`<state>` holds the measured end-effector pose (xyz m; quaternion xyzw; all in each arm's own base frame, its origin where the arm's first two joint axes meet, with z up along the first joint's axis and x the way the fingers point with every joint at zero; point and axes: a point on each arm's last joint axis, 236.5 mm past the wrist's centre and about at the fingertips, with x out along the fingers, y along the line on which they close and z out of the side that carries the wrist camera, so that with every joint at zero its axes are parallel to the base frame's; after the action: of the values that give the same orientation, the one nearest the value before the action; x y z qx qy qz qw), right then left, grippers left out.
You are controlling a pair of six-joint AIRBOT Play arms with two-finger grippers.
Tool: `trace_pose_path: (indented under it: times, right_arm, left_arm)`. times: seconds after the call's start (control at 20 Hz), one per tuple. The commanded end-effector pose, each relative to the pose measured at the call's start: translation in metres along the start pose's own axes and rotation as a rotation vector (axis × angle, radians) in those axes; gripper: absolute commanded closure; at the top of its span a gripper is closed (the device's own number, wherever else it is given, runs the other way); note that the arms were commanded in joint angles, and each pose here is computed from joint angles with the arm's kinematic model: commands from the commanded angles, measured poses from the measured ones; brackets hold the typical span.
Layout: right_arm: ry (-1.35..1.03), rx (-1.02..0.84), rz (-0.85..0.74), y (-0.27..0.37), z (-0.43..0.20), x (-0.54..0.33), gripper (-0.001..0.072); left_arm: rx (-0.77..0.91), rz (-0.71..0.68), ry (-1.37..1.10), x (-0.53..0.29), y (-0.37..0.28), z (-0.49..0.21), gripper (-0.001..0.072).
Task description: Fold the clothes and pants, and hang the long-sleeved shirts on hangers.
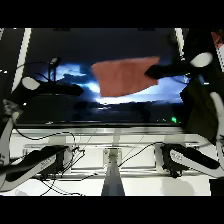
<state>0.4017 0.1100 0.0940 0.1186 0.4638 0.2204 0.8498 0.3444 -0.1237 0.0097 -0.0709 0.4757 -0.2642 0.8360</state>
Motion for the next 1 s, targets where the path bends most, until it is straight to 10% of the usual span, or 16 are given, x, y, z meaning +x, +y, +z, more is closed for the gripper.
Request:
trace_pose_path:
  times: [0.0, 0.75, 0.9, 0.95]
  right_arm:
    - [-0.247, 0.072, -0.335, -0.055, 0.048, -0.114, 0.0691]
    - [-0.513, 1.127, -1.303, -0.179, -0.193, -0.440, 0.0671]
    - [-0.576, 1.150, -1.208, -0.186, -0.179, -0.428, 0.0208]
    - [-0.570, 1.133, -1.159, -0.188, -0.171, -0.419, 0.0173]
  left_arm:
    - [0.038, 0.082, -0.121, -0.046, 0.012, 0.025, 0.0013]
    - [0.072, 0.132, -0.247, -0.091, 0.006, 0.043, 0.0013]
    - [0.070, 0.128, -0.249, -0.091, 0.005, 0.043, 0.0013]
    - [0.070, 0.128, -0.249, -0.090, 0.005, 0.043, 0.0013]
